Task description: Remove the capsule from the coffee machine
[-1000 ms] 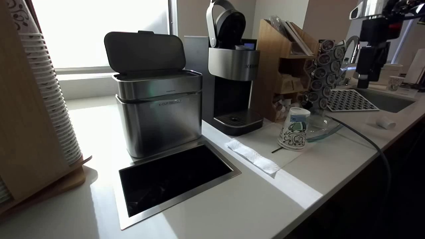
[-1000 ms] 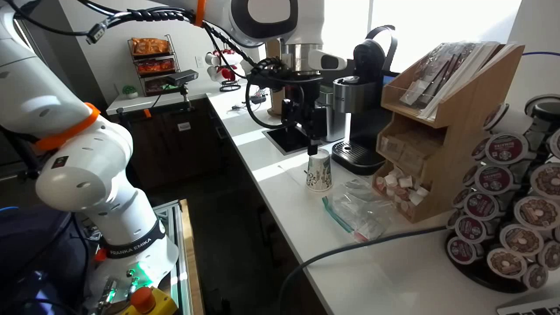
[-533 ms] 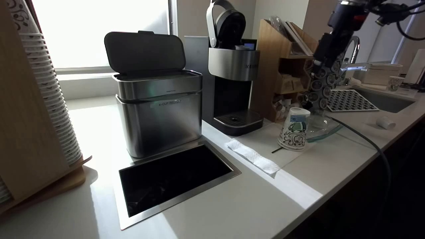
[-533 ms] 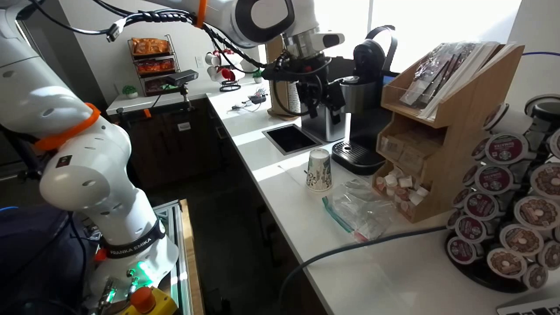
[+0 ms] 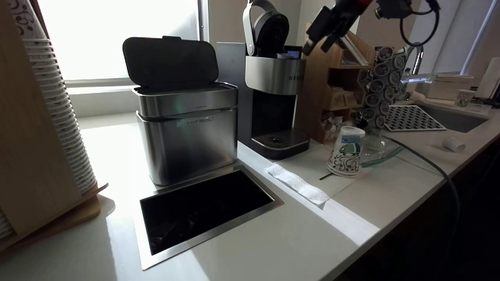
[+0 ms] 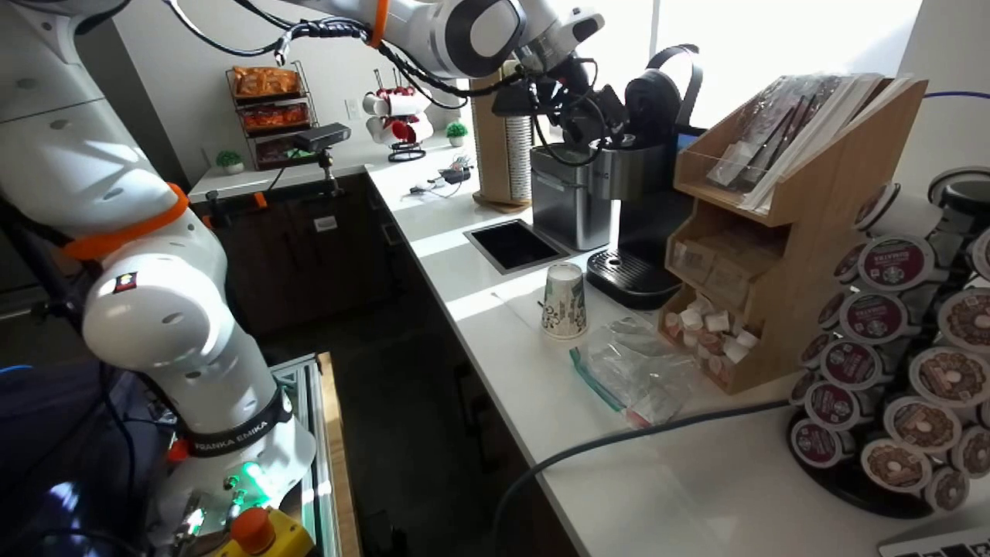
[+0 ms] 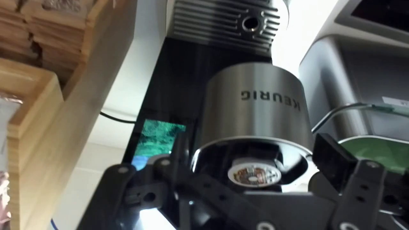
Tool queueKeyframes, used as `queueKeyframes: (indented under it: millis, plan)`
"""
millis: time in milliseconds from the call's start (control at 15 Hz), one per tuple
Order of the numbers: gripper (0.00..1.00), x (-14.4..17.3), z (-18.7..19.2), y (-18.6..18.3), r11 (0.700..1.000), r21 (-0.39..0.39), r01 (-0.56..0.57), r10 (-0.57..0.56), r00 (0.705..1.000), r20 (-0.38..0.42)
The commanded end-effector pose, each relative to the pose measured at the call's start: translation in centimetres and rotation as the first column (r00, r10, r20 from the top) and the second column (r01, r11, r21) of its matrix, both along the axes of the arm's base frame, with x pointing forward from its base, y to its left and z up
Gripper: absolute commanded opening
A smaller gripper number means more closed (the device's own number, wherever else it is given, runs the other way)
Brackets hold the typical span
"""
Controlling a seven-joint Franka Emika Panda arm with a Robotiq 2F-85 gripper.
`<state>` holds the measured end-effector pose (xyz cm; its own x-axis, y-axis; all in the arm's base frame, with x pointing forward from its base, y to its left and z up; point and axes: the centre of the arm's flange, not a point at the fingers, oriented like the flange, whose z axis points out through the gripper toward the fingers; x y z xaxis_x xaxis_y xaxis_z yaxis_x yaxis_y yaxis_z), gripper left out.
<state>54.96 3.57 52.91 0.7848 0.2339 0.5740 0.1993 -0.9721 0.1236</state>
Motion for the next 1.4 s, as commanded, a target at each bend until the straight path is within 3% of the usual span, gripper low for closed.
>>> queueKeyframes:
  millis: [0,67,1333]
  plan:
    - [1.00,3.3,0.9,1.4,0.999,0.023,-0.042,0.041,0.998,0.037]
    - [1.00,1.3,0.7,1.0,1.000,0.010,-0.020,0.019,0.999,0.027]
    - [1.00,4.6,-1.4,1.7,0.998,0.020,-0.065,0.063,0.992,0.109]
